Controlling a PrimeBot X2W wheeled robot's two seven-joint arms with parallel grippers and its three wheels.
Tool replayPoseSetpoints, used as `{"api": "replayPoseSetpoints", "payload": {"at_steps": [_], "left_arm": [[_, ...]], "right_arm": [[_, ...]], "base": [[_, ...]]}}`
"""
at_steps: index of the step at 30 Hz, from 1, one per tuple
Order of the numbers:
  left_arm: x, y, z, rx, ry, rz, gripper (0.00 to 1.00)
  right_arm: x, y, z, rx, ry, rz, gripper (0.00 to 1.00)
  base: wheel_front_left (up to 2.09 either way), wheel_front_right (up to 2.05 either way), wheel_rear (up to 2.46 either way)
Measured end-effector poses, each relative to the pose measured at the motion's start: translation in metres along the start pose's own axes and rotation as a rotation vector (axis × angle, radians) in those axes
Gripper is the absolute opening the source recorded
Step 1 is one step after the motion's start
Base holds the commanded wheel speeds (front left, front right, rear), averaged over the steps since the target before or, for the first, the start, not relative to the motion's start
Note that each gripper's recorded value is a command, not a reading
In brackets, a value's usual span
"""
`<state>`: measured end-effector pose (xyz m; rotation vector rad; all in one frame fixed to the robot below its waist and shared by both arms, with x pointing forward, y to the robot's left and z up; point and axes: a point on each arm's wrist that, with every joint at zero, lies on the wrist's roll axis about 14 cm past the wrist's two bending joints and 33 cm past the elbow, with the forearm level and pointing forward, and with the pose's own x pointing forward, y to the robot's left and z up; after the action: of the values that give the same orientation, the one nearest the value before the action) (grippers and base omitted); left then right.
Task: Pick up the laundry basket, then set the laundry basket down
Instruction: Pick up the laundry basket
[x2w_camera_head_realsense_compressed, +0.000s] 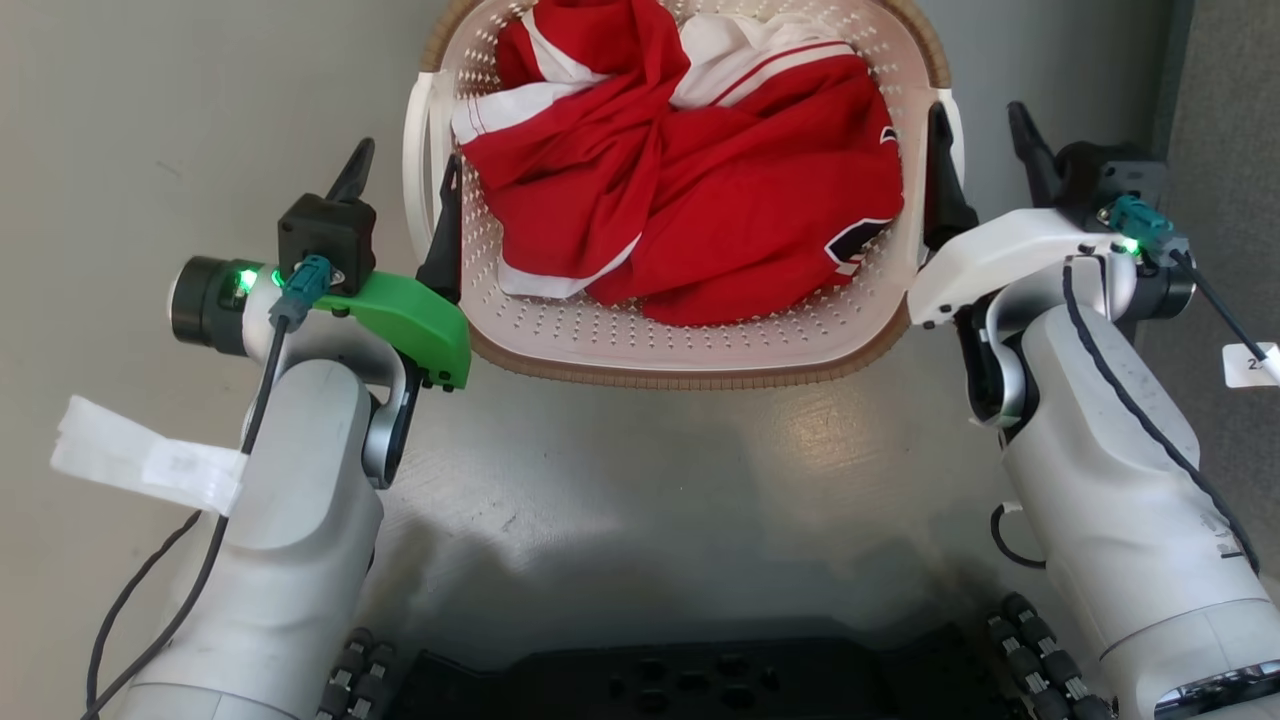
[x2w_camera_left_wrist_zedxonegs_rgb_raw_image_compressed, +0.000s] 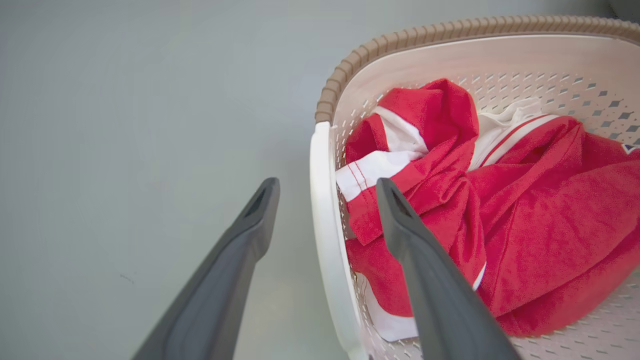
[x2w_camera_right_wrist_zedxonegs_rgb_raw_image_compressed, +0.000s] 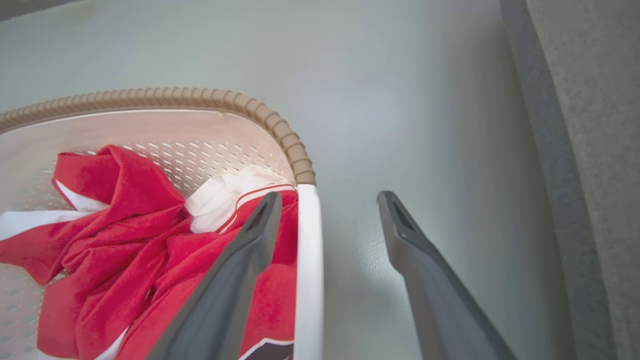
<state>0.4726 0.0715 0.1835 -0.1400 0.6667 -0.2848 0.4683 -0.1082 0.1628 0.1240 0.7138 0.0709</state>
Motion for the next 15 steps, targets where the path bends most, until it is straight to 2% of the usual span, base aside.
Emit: {"api": "replayPoseSetpoints", "payload": {"at_steps": [10,15], "left_arm": [[0.007,0.002,-0.038,-0.002,0.112,-0.006,1.0],[0.007,0.006,-0.054,-0.046,0.158,0.009,1.0]], "right_arm": [[0.003,-0.004,-0.034,-0.005,0.093,-0.006,1.0],[0.007,-0.005,-0.044,0.001,0.125,-0.009,1.0]], "base": [[0.0,0.0,0.0],[0.0,0.0,0.0]]}}
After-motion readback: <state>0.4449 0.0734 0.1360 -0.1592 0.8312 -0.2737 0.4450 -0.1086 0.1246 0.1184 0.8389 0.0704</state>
